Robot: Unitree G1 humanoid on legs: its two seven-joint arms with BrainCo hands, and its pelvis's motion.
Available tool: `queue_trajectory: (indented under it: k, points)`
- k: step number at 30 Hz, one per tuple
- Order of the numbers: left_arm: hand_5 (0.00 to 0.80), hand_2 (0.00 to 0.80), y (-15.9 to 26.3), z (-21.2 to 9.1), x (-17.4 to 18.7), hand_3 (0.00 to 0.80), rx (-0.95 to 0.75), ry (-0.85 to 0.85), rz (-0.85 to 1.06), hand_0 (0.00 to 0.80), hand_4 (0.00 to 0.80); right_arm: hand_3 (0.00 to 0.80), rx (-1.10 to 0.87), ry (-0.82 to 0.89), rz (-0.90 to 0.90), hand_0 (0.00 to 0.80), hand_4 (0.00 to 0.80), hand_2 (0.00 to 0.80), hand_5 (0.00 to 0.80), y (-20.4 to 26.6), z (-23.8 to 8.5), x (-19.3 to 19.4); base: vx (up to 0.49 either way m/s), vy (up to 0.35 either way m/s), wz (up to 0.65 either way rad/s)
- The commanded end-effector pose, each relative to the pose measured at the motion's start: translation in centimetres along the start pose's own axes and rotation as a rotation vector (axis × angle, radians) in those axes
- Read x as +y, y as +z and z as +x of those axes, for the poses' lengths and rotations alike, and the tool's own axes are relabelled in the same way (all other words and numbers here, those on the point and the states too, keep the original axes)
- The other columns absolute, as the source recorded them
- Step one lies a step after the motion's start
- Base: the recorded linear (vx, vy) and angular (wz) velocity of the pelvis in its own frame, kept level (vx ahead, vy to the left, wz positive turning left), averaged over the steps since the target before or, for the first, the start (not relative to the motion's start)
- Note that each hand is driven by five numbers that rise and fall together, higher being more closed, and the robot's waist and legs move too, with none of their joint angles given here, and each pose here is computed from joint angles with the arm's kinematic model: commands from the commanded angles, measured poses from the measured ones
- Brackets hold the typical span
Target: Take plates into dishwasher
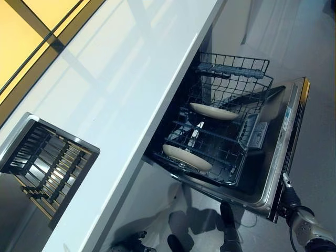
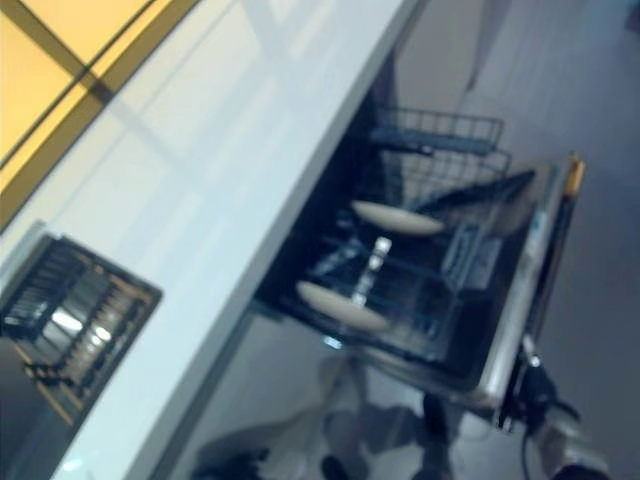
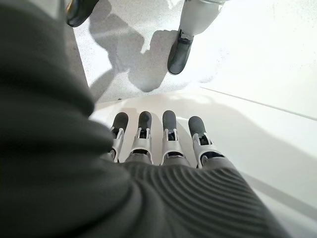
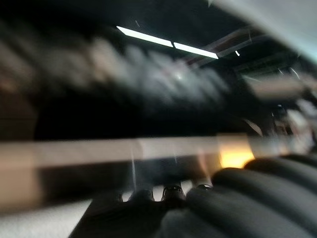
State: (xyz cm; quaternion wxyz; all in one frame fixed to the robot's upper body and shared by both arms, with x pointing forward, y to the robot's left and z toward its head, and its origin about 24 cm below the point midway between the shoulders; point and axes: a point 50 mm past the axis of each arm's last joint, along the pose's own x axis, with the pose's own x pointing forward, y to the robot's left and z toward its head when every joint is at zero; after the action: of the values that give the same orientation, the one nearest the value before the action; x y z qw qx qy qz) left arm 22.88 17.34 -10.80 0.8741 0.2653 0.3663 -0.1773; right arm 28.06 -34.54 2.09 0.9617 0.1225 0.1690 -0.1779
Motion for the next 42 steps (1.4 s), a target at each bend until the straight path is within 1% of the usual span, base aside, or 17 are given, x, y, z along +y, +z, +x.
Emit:
queue_trajectory:
  k: [1,13,20,27,33,42]
  points:
    - [0.0,0.0,1.3,0.3,2.8,0.0,-0.001,0.049,0.055,0.0,0.0,0.0,-0.073,0.26,-0.124,0.0,0.0,0.0,0.0,3.0,1.3,5.9,0.0,0.0,0.0]
    - [0.0,0.0,0.9,0.2,2.5,0.0,0.02,0.043,0.046,0.0,0.0,0.0,-0.121,0.503,-0.25,0.0,0.0,0.0,0.0,3.3,0.2,12.8,0.004,0.001,0.0]
    - [0.0,0.0,-0.7,-0.1,2.0,0.0,0.078,0.027,0.037,0.0,0.0,0.0,-0.152,0.592,-0.236,0.0,0.0,0.0,0.0,3.4,-0.8,16.1,0.045,0.006,0.01]
    - [0.0,0.0,-2.7,-0.5,1.3,0.0,0.143,0.016,0.037,0.0,0.0,0.0,-0.16,0.655,-0.244,0.0,0.0,0.0,0.0,3.6,-1.4,18.6,0.086,-0.021,0.0]
    - [0.0,0.0,-4.1,-1.0,1.5,0.0,0.187,0.023,0.032,0.0,0.0,0.0,-0.192,0.705,-0.324,0.0,0.0,0.0,0.0,4.7,-2.1,20.5,0.104,-0.003,0.05]
    - [0.0,0.0,-5.5,-1.6,2.2,0.0,0.233,0.056,0.011,0.0,0.0,0.0,-0.268,0.765,-0.35,0.0,0.0,0.0,0.0,6.5,-2.8,22.0,0.118,-0.001,0.11]
